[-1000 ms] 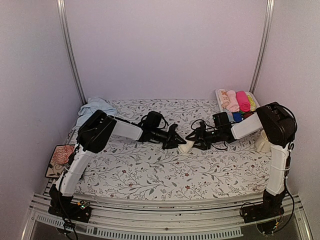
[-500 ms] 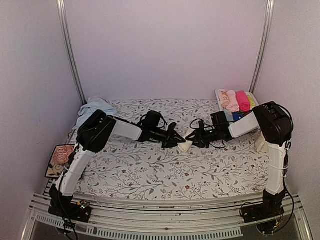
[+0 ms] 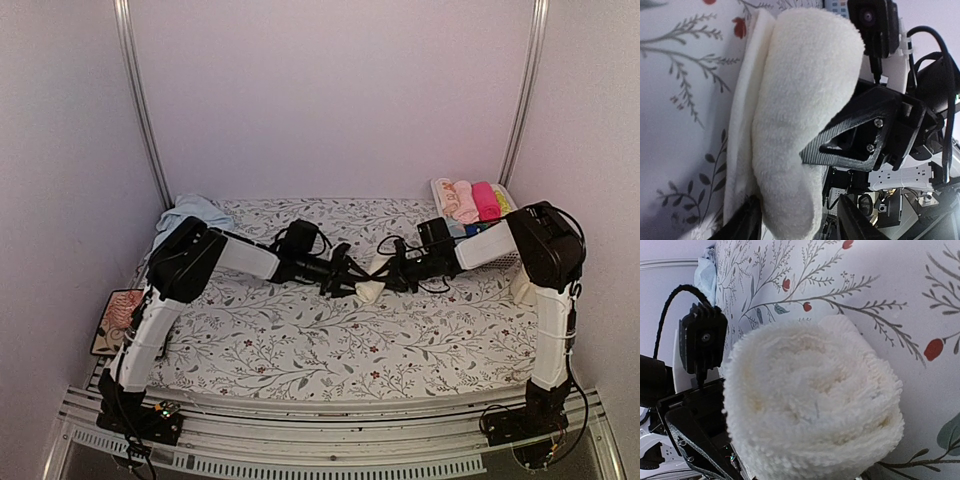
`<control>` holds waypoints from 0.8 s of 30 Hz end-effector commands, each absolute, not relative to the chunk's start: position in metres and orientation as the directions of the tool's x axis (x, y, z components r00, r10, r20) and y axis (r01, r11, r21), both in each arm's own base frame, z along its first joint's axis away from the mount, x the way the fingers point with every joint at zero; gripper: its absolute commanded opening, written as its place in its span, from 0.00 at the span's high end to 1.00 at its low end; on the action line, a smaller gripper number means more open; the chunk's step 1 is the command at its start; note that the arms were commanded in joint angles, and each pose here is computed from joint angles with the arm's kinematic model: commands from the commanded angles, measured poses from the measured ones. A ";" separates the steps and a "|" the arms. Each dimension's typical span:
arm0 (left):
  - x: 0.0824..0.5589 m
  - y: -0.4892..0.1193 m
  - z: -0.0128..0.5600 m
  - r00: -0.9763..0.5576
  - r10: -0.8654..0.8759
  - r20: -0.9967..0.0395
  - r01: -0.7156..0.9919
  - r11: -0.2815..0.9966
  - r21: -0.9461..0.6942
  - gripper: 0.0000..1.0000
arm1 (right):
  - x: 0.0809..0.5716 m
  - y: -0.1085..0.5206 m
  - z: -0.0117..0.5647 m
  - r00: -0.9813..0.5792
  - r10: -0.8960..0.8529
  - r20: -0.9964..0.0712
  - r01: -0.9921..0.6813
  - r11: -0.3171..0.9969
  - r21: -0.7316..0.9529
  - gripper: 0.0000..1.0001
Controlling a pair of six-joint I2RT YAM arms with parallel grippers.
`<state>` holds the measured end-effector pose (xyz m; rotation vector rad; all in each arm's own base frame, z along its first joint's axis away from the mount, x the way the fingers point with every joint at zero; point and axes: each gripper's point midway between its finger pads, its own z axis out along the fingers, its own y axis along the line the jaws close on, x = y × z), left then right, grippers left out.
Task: Roll the towels
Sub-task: Pick up the towel from the center of the board.
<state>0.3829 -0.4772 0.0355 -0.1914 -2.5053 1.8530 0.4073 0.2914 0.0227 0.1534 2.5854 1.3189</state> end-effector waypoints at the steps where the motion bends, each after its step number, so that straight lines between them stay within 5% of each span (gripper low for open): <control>1: 0.391 -0.446 0.045 -0.995 0.077 -0.069 0.092 0.353 -0.931 0.45 | 0.404 0.276 0.012 -0.972 0.153 -0.176 -0.022 0.690 0.724 0.98; 13: 0.395 -0.387 0.088 -0.977 0.063 -0.204 0.210 0.431 -0.877 0.40 | 0.419 0.269 0.124 -0.907 -0.117 -0.404 -0.368 0.687 0.627 0.97; 24: 0.388 -0.361 0.085 -0.955 0.169 -0.245 0.297 0.526 -0.797 0.39 | 0.448 0.201 0.209 -0.807 -0.219 -0.548 -0.536 0.660 0.527 0.96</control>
